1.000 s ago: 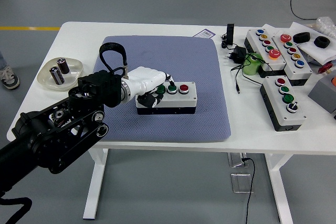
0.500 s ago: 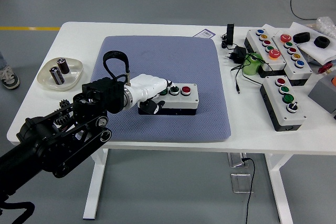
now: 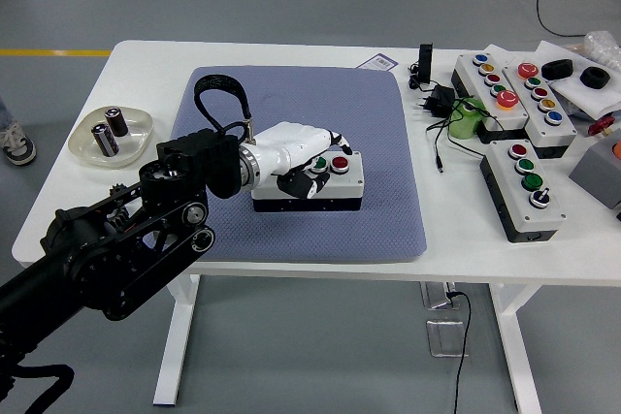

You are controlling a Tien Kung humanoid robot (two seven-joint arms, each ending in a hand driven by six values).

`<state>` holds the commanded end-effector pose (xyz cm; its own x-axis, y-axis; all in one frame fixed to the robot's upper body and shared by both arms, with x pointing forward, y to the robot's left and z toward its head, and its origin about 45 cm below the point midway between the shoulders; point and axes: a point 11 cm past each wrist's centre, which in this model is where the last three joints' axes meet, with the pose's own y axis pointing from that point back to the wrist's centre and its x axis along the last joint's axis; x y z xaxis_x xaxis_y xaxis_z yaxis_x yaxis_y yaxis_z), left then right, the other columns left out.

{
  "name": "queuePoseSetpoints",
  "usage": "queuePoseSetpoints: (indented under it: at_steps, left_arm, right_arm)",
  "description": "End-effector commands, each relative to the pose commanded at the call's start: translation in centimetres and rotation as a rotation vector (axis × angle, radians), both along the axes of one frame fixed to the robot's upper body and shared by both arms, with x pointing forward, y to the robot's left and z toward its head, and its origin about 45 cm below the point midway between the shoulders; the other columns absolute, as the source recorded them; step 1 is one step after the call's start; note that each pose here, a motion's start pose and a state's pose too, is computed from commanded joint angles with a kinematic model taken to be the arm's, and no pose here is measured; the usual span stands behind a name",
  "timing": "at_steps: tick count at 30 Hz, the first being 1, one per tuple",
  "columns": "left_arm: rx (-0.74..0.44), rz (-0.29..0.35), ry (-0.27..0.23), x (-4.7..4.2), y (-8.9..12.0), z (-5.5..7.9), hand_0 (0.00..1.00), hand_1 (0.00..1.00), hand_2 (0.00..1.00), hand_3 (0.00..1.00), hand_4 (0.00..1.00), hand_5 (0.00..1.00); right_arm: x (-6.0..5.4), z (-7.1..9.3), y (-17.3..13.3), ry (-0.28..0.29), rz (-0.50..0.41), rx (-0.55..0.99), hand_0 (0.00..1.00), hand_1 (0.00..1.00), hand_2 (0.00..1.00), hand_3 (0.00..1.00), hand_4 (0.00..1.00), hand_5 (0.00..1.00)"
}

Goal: Pick up the button,place it on the desk,press the button,press the button

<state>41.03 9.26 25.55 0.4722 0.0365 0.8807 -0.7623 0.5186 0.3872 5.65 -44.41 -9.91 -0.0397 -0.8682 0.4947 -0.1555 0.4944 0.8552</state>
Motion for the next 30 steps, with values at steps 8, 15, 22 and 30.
queuePoseSetpoints:
  at_steps: [8, 15, 22, 30]
  left_arm:
    - [0.009, 0.020, 0.026, 0.78, 0.1, -0.7, 0.019, 0.002, 0.003, 0.830, 0.443, 0.002]
    - [0.043, 0.023, 0.056, 0.78, 0.3, -2.0, 0.021, 0.002, 0.005, 0.831, 0.444, 0.002]
    - [0.068, 0.028, 0.072, 0.72, 0.6, -2.9, 0.020, 0.002, 0.007, 0.831, 0.448, 0.002]
    - [-0.081, 0.072, 0.012, 1.54, 1.6, 0.4, 0.019, 0.002, 0.006, 0.837, 0.450, 0.002]
  right_arm:
    - [0.2, 0.0, 0.0, -0.004, 0.003, 0.000, 0.633, 0.541, 0.563, 0.635, 0.229, 0.249]
    - [0.3, 0.1, -0.1, -0.005, 0.004, -0.002, 0.633, 0.541, 0.563, 0.635, 0.229, 0.248]
    - [0.4, 0.1, -0.1, -0.007, 0.004, -0.003, 0.633, 0.541, 0.561, 0.635, 0.229, 0.248]
    - [0.5, 0.1, -0.1, -0.009, 0.004, -0.002, 0.633, 0.540, 0.562, 0.635, 0.229, 0.251]
